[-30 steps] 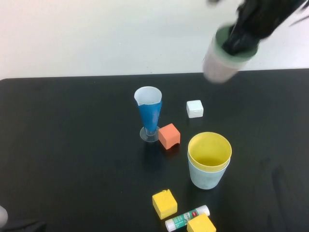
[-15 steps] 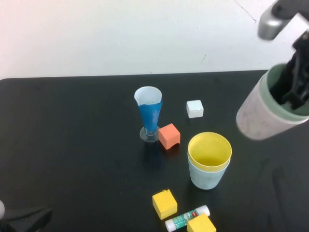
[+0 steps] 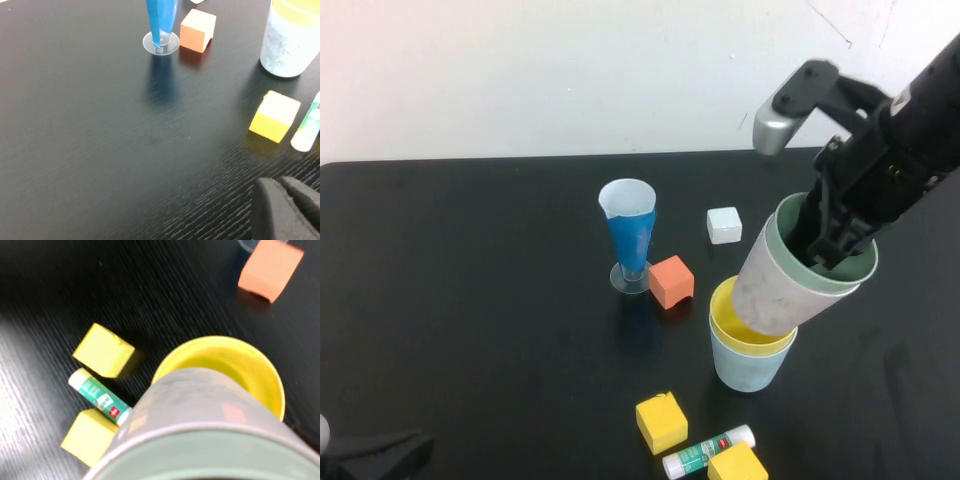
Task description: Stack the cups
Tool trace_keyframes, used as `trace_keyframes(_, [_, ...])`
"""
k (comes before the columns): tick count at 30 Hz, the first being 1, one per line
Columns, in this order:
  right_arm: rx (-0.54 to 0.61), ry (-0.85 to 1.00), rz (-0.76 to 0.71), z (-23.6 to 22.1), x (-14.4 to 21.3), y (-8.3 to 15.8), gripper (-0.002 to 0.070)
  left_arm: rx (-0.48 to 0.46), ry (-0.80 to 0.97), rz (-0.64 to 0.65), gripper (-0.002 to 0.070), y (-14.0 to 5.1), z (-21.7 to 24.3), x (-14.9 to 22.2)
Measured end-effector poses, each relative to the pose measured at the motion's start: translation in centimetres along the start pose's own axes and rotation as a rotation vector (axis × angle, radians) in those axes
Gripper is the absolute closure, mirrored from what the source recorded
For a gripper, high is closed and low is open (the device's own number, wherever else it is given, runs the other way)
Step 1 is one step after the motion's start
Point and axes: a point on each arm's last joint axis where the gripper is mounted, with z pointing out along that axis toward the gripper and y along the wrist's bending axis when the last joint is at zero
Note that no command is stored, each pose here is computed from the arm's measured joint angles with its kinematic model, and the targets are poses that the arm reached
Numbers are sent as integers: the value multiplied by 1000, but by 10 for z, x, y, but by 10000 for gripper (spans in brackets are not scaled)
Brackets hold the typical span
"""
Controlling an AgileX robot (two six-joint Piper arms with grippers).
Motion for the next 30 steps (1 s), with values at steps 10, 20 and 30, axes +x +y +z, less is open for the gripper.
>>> trace_keyframes(10, [0,14,17,19,-2,-10,489,4,-14,0,676,0,0,-1])
trace_keyframes(20, [-9,3,-21,-10,-8,0,584,-1,4,0,676,0,0,0])
trace_keyframes(30, [112,-254,-151,-117,55,91,676,-26,-1,41,676,2,0,0])
